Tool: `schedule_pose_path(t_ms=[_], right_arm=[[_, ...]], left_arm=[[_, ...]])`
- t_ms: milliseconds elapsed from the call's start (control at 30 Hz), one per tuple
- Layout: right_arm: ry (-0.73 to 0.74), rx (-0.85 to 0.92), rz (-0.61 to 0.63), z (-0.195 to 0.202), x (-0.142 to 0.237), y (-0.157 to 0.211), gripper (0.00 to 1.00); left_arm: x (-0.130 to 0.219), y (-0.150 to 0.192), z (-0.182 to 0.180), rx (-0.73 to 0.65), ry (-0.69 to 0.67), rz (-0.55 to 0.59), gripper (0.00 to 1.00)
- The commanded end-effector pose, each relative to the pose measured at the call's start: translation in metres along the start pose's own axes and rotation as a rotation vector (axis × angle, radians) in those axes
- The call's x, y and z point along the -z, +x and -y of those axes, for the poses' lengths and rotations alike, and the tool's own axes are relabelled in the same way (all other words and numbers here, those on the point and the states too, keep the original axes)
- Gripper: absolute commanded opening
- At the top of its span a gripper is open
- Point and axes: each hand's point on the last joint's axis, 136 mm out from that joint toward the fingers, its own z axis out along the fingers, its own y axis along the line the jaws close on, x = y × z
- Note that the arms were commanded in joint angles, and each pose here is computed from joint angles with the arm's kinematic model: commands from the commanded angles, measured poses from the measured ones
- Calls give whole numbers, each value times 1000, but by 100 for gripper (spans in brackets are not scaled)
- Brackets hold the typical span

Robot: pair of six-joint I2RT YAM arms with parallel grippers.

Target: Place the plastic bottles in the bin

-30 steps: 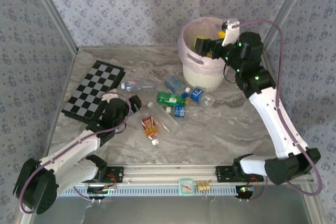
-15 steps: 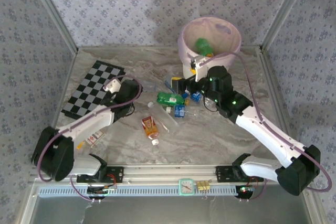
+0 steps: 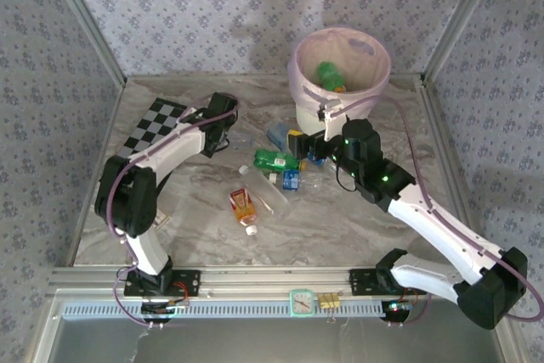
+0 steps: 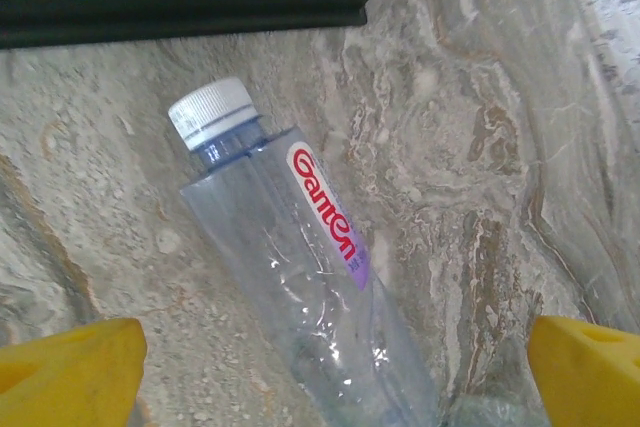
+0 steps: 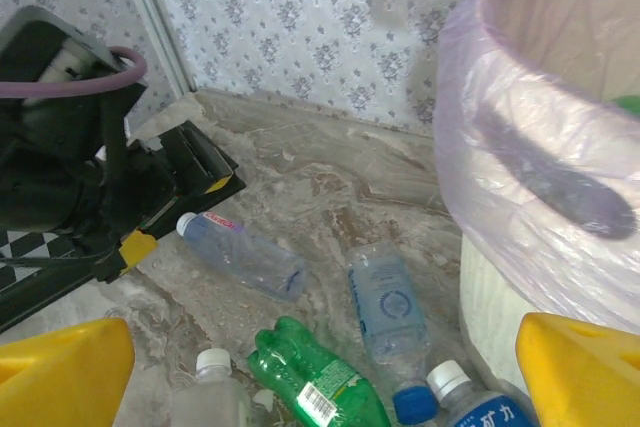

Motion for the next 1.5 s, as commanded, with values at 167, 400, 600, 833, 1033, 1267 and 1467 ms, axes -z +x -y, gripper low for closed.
schedule_pose_path(t_ms=[167, 400, 600, 833, 1033, 1267, 1467], right_arm=[[89, 24, 18, 21, 23, 4, 100], [113, 9, 2, 30, 25, 12, 100], [123, 7, -1, 34, 27, 15, 100], [124, -1, -10, 36, 28, 18, 100], [113, -29, -17, 35, 26, 21, 100], [50, -84, -10, 24, 17, 22, 100], [-19, -144, -36, 12, -5, 30, 100]], left_arm=[[-34, 28, -25, 222, -203, -184, 95], [-63, 48, -31, 254, -273, -294, 94], [-73, 50, -38, 244, -299, -288, 88], [-80, 57, -48, 249, -308, -305, 71], [-76, 53, -42, 228, -267, -302, 64], [-55, 39, -18, 153, -102, -287, 56], [-20, 20, 2, 66, 90, -238, 55]])
